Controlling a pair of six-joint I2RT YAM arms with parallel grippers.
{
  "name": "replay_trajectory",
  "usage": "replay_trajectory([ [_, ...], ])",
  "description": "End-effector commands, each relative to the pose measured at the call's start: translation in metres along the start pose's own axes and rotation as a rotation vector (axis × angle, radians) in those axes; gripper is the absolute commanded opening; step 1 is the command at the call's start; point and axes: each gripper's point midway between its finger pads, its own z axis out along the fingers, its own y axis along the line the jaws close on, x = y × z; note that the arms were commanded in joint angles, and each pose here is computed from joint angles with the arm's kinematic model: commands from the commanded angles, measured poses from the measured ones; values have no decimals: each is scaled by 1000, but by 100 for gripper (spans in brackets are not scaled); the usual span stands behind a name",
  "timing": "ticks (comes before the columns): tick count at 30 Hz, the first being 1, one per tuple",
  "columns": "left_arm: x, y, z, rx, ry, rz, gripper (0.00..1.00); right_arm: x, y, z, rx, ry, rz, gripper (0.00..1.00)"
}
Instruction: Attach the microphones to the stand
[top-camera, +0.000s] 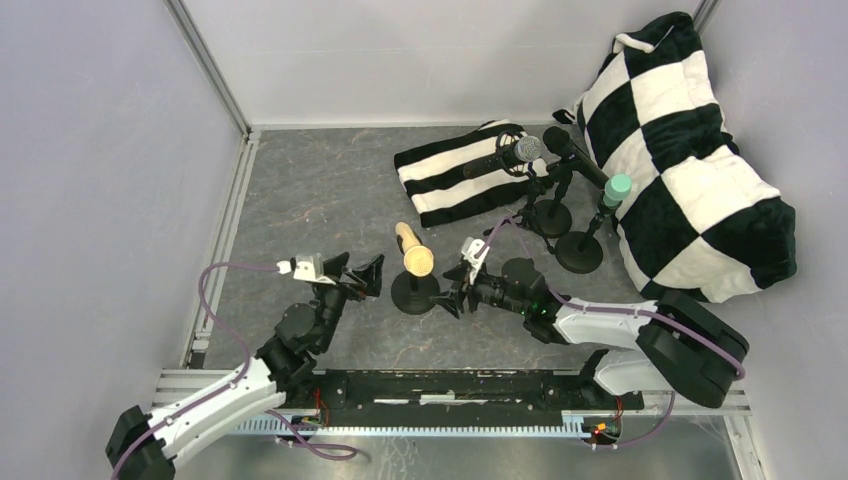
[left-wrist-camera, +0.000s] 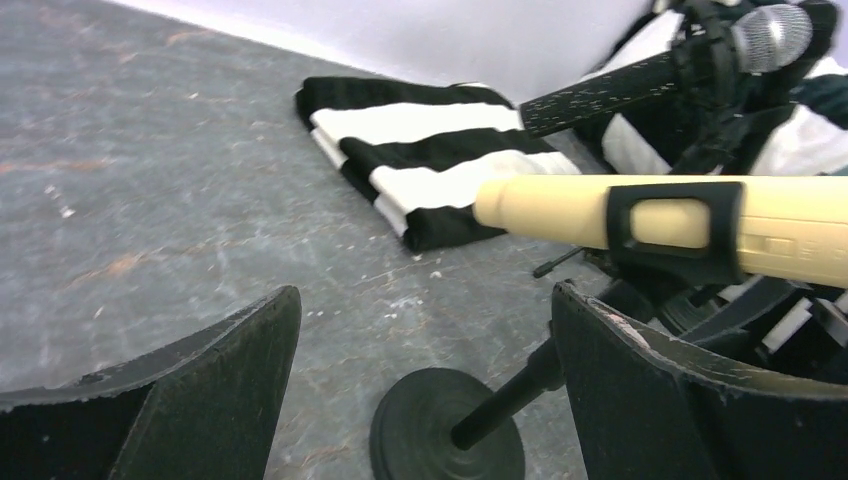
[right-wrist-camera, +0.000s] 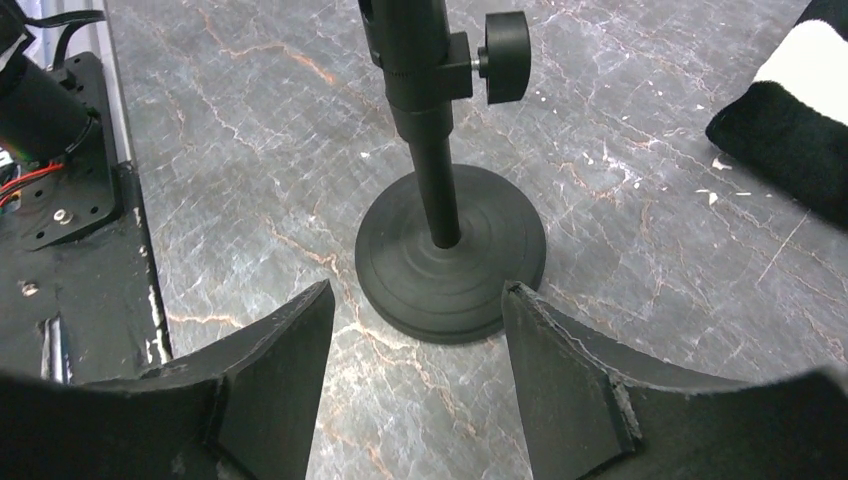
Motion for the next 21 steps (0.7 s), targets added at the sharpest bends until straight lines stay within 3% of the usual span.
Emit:
replay_trajectory([
  [1,9,28,-9,-174,86,-12,100,-46,-4,19,57,-160,-4,68],
  [10,17,39,-7,-332,232,36,100,-55,-4,60,83,-203,17,63],
  [16,15,35,-5,-320,226,31,100,-47,-8,84,89,-182,10,58],
  [21,18,38,-5,-327,246,64,100,-33,-16,92,115,-157,-13,44],
])
